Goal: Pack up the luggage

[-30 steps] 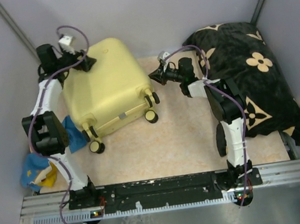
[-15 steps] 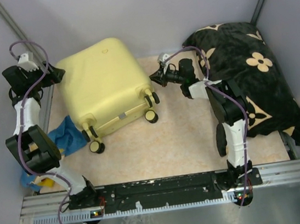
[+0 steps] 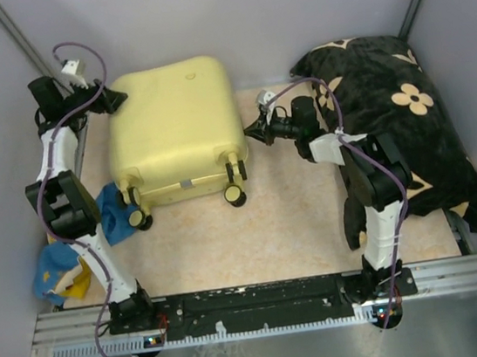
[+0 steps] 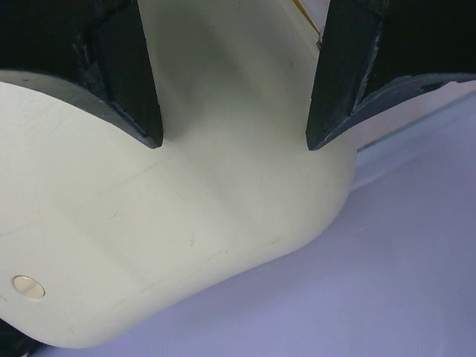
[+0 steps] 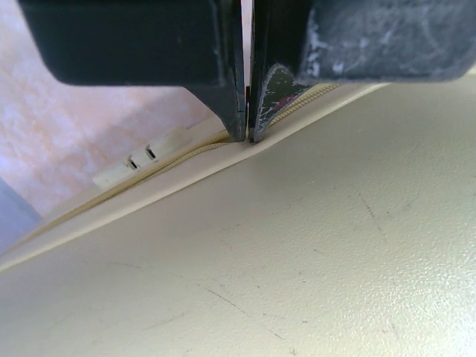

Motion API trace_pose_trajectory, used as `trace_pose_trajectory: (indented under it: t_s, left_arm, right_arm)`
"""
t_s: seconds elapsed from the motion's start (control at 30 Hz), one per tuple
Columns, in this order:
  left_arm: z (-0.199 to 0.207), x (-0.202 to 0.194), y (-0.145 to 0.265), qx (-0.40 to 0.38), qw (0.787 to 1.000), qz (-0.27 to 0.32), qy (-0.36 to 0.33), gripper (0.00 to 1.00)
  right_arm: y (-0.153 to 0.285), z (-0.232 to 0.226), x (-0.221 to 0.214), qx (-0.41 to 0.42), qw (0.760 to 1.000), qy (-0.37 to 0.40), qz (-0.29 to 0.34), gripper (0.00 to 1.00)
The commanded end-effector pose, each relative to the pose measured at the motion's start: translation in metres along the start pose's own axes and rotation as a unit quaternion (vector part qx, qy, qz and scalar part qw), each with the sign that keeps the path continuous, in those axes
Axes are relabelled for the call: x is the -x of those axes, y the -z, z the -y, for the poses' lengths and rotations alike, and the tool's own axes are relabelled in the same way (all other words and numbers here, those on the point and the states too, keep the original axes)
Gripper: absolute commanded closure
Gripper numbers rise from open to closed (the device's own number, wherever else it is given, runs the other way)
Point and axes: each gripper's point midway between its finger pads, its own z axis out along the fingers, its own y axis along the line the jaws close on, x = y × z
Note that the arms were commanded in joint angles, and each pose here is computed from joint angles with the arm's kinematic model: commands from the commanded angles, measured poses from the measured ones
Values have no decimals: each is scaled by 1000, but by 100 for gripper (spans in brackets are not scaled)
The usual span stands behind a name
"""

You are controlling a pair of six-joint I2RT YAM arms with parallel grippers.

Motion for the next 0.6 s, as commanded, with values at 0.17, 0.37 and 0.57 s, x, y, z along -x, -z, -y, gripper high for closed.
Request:
trace_pose_trajectory:
  t_s: [0.17,0.37,0.57]
  left_arm:
    - [136,-96,-120,-218,966,-117,69,23]
    - [116,-67,-121,-128,985,-111,-9,14]
    - [87,1,-43,5,990,-83,-117,1]
  right_arm:
    - [31,-36,53,-10,999,46,21,100]
    - [34,-39,46,-44,999,10,13,100]
    - [31,-36,46,-69,997,-14,27,100]
